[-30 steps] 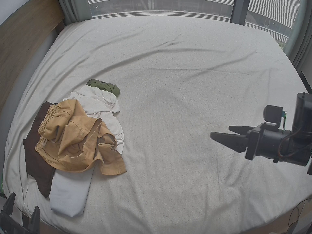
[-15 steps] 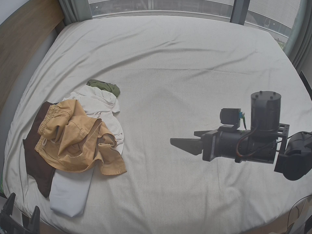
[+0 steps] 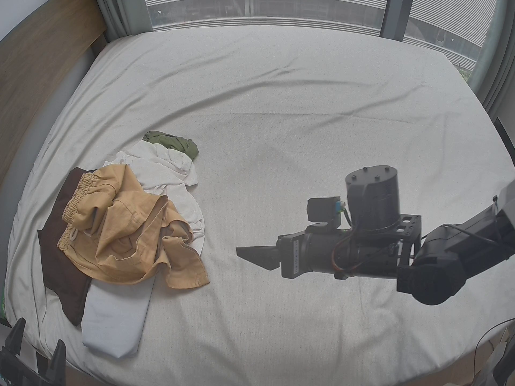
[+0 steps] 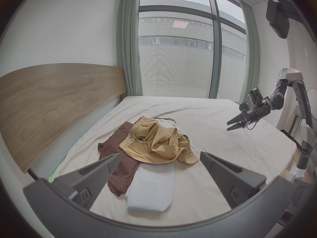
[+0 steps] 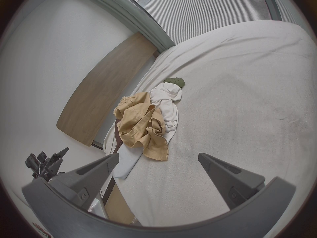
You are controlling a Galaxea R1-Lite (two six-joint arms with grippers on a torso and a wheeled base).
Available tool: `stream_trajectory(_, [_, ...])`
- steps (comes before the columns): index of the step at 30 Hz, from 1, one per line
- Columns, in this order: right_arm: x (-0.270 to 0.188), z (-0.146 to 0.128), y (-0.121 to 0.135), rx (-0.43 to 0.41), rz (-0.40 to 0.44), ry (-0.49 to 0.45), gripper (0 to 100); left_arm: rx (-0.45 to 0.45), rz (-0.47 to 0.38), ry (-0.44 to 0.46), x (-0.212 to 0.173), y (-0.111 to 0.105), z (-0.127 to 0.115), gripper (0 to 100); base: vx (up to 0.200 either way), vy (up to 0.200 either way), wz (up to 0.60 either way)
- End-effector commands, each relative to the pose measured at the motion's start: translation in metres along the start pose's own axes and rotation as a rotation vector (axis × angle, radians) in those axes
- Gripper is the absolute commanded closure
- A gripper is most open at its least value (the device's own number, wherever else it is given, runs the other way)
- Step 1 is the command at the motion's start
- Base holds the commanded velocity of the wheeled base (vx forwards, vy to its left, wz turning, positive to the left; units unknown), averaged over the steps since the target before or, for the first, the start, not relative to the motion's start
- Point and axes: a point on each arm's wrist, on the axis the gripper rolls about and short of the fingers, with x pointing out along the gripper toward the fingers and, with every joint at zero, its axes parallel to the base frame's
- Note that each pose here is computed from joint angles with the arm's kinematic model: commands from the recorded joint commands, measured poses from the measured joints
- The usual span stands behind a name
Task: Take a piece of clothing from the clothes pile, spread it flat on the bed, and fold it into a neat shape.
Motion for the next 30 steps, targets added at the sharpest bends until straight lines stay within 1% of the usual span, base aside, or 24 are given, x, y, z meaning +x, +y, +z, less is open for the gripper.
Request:
stream_trajectory(1, [0.031,-0.014,-0.001,0.004,0.005,0.051,0,-0.002,0.001,0.001,0.0,0.0,-0.005,0,0.0,0.0,0.0])
stream_trajectory(4, [0.043,-0.019,0.001,0.0,0.015,0.066,0,-0.003,-0.001,0.0,0.0,0.0,-0.005,0,0.0,0.0,0.0])
stream_trajectory(7, [0.058,-0.025,0.006,0.018,0.03,0.079,0,-0.003,-0.001,0.0,0.0,0.0,-0.005,0,0.0,0.0,0.0])
stream_trajectory(11, [0.072,-0.03,0.012,0.068,0.041,0.093,0,-0.002,-0.001,0.0,0.0,0.0,-0.005,0,0.0,0.0,0.0])
stream_trajectory(19, [0.098,-0.038,0.003,0.078,0.029,0.106,0,-0.003,-0.001,0.0,0.0,0.0,-0.005,0,0.0,0.0,0.0])
stream_trajectory(21, [0.111,-0.044,-0.001,0.082,0.023,0.12,0,-0.003,-0.001,0.0,0.0,0.0,-0.005,0,0.0,0.0,0.0])
stream_trajectory(27, [0.127,-0.05,0.001,0.08,0.027,0.138,0,-0.005,-0.001,0.0,0.0,0.0,-0.005,0,0.0,0.0,0.0])
stream_trajectory(30, [0.143,-0.058,-0.001,0.08,0.013,0.154,0,-0.005,-0.001,0.0,0.0,0.0,-0.005,0,0.0,0.0,0.0])
